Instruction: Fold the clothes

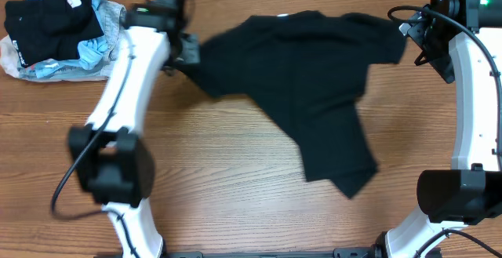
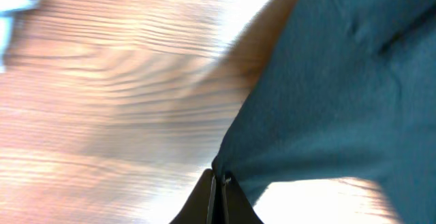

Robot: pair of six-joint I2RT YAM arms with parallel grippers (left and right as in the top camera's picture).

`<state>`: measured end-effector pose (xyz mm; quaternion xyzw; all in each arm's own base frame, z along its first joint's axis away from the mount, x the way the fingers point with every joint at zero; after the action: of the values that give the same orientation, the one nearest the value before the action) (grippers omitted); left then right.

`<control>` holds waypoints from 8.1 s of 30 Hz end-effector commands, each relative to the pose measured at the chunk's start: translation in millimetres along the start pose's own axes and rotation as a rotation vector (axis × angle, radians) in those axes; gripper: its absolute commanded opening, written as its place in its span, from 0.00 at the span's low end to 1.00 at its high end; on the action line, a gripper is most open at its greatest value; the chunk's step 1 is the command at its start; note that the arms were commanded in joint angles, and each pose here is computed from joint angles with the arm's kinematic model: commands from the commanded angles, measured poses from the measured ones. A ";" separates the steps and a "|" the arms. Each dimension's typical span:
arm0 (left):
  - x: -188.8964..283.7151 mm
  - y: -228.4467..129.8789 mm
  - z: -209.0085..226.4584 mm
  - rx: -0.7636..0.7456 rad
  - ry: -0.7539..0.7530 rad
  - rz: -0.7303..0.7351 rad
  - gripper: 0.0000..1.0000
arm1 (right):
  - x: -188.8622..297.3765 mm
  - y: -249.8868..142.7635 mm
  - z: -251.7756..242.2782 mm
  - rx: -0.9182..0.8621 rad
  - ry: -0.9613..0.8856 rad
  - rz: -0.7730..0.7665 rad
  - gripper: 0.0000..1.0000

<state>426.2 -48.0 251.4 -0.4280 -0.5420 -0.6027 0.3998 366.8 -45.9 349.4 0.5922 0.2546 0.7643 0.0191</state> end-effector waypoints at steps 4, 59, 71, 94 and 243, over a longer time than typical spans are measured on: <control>52.8 -11.6 36.3 0.132 0.053 -0.052 0.04 | 6.6 0.5 1.4 -0.044 0.048 0.009 1.00; -50.6 -65.9 32.9 0.163 0.060 0.146 0.10 | -58.7 -376.3 -86.8 1.325 0.009 0.651 1.00; -51.3 -61.5 29.5 0.168 0.009 0.118 0.10 | -70.9 -379.2 -94.2 1.325 0.010 0.650 0.50; -51.7 -57.2 26.2 0.172 -0.040 0.092 0.18 | -82.9 -388.5 -97.6 1.386 0.065 0.544 0.87; -51.7 -57.8 30.0 0.146 0.012 0.093 0.38 | -45.1 -139.6 -2.9 0.753 -0.064 0.375 0.04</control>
<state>391.9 -10.8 190.2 -0.4157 -0.5707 -0.5428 0.4549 327.3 89.9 240.1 0.6068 0.4045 0.5571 -0.3972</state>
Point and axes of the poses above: each gripper's point midway between its finger pads, its own x axis back along the fingers, its own z axis along the line the jaws close on, y = z × x, the point moved 10 cm from there along x, back along the fingers, and after that the axes turned 14 degrees about -x, right-handed, at the moved point
